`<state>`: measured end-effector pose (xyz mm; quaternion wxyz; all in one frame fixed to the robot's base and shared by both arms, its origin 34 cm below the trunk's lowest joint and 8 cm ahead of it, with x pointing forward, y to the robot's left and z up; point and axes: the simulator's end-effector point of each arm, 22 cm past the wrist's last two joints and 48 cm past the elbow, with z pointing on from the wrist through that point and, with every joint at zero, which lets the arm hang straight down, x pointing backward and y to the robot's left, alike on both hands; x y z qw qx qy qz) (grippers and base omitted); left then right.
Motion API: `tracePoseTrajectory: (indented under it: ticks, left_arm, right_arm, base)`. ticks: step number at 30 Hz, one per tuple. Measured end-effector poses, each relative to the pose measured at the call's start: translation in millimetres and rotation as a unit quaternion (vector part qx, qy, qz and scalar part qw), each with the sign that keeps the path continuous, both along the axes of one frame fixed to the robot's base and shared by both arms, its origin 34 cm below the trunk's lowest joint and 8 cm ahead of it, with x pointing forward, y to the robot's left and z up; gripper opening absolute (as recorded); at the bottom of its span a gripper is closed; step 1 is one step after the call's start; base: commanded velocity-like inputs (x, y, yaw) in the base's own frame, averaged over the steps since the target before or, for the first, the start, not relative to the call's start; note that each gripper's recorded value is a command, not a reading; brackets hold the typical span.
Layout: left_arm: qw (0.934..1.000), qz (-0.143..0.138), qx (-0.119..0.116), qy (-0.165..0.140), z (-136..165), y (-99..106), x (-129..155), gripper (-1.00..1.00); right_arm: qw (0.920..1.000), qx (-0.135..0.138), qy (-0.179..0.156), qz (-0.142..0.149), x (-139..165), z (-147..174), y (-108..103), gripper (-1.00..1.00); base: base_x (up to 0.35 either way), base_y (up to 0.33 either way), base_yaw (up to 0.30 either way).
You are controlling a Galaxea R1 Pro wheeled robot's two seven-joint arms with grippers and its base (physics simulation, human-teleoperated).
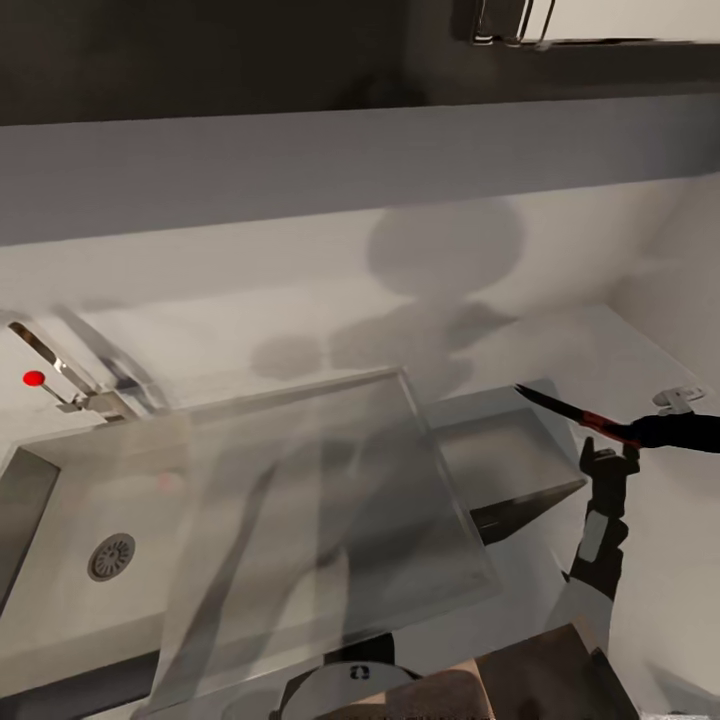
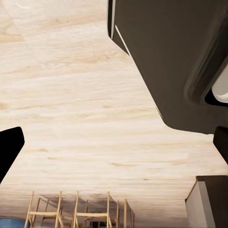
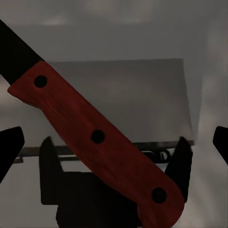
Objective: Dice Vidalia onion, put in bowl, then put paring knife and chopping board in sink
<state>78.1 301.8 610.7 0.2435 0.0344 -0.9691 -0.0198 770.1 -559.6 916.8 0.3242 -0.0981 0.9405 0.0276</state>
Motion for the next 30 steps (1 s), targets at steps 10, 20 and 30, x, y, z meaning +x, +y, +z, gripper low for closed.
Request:
tracePoseTrajectory:
  ticks: [10, 20, 30]
  left_arm:
    - [1.0, 0.0, 0.0, 0.008, 0.6, 0.0, -6.5, 1.0]
    - [0.9999, 0.0, 0.0, 0.013, 1.1, 0.0, -10.6, 1.0]
    - [0.9999, 0.0, 0.0, 0.013, 1.1, 0.0, -10.7, 1.0]
  right_arm:
    - [0.9999, 0.005, 0.012, -0.002, -5.5, -16.9, 1.3, 1.0]
    - [0.9999, 0.003, 0.012, -0.001, -3.5, -17.0, 0.2, 1.0]
    - [0.9999, 0.003, 0.011, -0.001, -2.9, -17.0, 0.7, 1.0]
  base:
    - [0.0, 0.0, 0.0]
    - [0.0, 0.0, 0.0]
    - [0.0, 0.0, 0.0]
